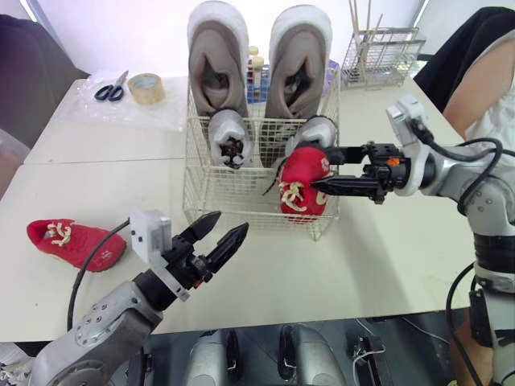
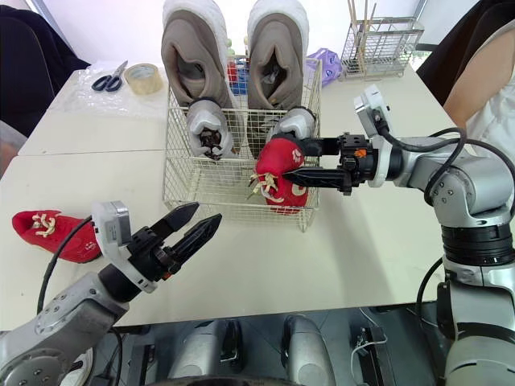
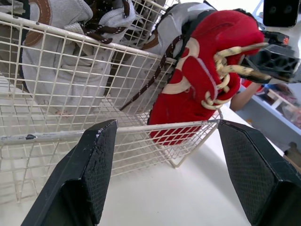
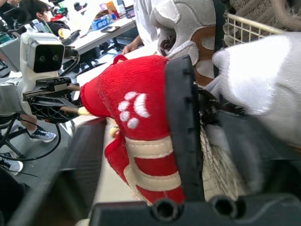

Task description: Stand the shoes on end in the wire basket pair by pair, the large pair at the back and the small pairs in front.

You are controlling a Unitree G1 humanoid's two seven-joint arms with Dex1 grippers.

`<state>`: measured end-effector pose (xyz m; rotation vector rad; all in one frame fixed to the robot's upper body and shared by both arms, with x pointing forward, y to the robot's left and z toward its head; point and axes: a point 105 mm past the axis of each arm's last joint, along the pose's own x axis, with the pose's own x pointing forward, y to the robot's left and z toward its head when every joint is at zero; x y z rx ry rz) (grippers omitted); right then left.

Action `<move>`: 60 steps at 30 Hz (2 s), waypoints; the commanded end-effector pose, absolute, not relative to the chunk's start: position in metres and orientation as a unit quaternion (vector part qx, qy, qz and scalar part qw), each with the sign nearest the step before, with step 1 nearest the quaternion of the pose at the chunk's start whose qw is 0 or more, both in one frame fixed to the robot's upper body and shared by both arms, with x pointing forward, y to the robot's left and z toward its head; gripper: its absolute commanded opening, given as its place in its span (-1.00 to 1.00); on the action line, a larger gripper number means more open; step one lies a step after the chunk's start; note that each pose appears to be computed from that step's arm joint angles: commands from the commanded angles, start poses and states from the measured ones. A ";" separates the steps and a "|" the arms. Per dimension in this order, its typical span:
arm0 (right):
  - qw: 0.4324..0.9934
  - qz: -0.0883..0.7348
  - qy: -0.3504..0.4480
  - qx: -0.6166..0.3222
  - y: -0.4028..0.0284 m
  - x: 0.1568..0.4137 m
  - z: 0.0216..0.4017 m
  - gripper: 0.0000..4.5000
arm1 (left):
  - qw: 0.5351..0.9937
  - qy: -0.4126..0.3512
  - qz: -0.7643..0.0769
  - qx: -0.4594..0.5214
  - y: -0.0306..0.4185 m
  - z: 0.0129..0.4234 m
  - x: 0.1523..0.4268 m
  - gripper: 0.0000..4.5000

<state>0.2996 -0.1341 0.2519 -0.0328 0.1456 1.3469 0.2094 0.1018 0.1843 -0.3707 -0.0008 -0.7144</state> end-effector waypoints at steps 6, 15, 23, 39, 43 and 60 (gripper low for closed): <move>0.795 0.600 0.075 -0.049 -0.155 0.293 0.263 0.76 | 0.916 -0.004 -0.357 -0.186 0.103 0.190 0.206 0.56; 0.793 0.607 0.034 -0.025 -0.166 0.282 0.297 0.76 | 0.911 0.010 -0.366 -0.190 0.104 0.190 0.202 0.56; 0.789 0.613 -0.027 -0.019 -0.174 0.271 0.335 0.76 | 0.904 0.005 -0.371 -0.211 0.108 0.200 0.203 0.56; 0.594 0.793 -0.112 -0.083 -0.078 0.229 0.366 1.00 | 0.983 -0.061 -0.106 -0.135 0.245 0.262 0.202 0.98; 0.542 0.825 -0.084 -0.136 -0.065 0.228 0.333 1.00 | 0.969 -0.075 0.106 -0.211 0.346 0.278 0.181 0.98; 0.537 0.823 -0.062 -0.175 -0.075 0.239 0.312 1.00 | 0.870 -0.010 0.196 -0.452 0.345 0.127 0.161 0.98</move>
